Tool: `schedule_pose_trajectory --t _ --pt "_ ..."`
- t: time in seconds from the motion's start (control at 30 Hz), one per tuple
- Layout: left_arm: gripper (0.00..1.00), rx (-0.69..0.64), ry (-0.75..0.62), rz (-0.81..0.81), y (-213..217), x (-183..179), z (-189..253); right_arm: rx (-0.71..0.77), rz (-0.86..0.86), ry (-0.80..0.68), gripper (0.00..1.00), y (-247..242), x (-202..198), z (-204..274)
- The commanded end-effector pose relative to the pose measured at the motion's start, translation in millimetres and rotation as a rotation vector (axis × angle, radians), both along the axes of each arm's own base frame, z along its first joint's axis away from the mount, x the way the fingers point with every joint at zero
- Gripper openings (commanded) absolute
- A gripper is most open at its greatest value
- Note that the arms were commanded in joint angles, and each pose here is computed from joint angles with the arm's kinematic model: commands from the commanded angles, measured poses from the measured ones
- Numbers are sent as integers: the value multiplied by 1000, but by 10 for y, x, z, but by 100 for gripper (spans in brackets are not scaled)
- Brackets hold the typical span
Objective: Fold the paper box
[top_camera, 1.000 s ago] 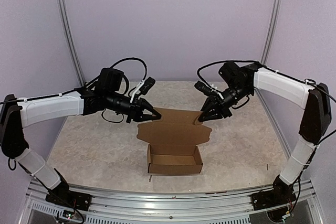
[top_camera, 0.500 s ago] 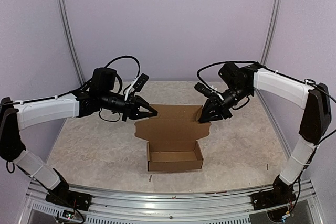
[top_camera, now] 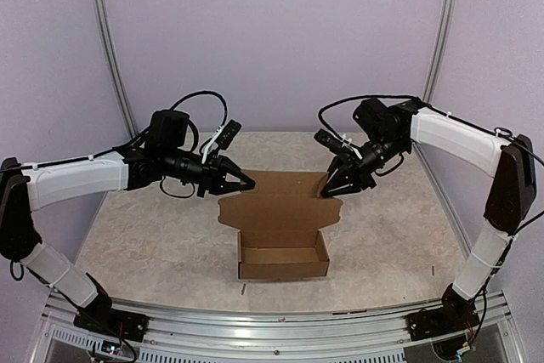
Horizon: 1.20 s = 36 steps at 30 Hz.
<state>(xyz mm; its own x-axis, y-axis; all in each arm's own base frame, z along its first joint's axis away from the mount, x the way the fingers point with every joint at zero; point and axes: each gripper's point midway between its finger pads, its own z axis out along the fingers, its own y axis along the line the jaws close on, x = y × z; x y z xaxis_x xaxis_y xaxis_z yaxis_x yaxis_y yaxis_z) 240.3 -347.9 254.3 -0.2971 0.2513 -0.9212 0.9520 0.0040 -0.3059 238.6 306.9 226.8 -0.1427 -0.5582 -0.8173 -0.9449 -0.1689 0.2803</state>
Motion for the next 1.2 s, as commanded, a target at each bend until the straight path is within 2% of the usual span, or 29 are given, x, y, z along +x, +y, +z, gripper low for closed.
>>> schedule_pose_trajectory --t 0.0,0.17,0.37,0.4,0.43,0.47,0.67,0.8,0.87,0.97,1.03,1.17 --pt "0 21 -4 -19 -17 -62 -24 37 20 35 23 71 -39 127" --pt "0 23 -8 -34 -45 -113 -30 28 10 57 15 107 19 88" --pt "0 10 -16 -32 -43 -128 17 5 6 57 13 98 36 5" --pt "0 6 -18 -32 -41 -131 26 0 4 51 9 94 35 -8" --pt "0 4 -21 -28 -39 -129 36 -4 -1 43 1 88 46 -22" --pt "0 4 -20 -26 -39 -126 32 -7 -6 36 0 83 49 -27" --pt "1 39 -7 14 -62 -29 -98 -25 -21 -6 0 50 57 -39" --pt "27 71 -20 112 -31 117 -194 -49 -45 -33 0 19 99 -83" --pt "36 92 -56 249 57 288 -208 -52 -60 -39 0 -6 131 -80" --pt "51 93 -82 383 230 330 -277 -36 -73 -29 0 -45 154 -31" --pt "58 54 -107 414 331 199 -272 -32 -75 -22 0 -72 152 -29" --pt "63 72 -108 452 398 41 -510 -8 -53 -20 0 -91 68 32"
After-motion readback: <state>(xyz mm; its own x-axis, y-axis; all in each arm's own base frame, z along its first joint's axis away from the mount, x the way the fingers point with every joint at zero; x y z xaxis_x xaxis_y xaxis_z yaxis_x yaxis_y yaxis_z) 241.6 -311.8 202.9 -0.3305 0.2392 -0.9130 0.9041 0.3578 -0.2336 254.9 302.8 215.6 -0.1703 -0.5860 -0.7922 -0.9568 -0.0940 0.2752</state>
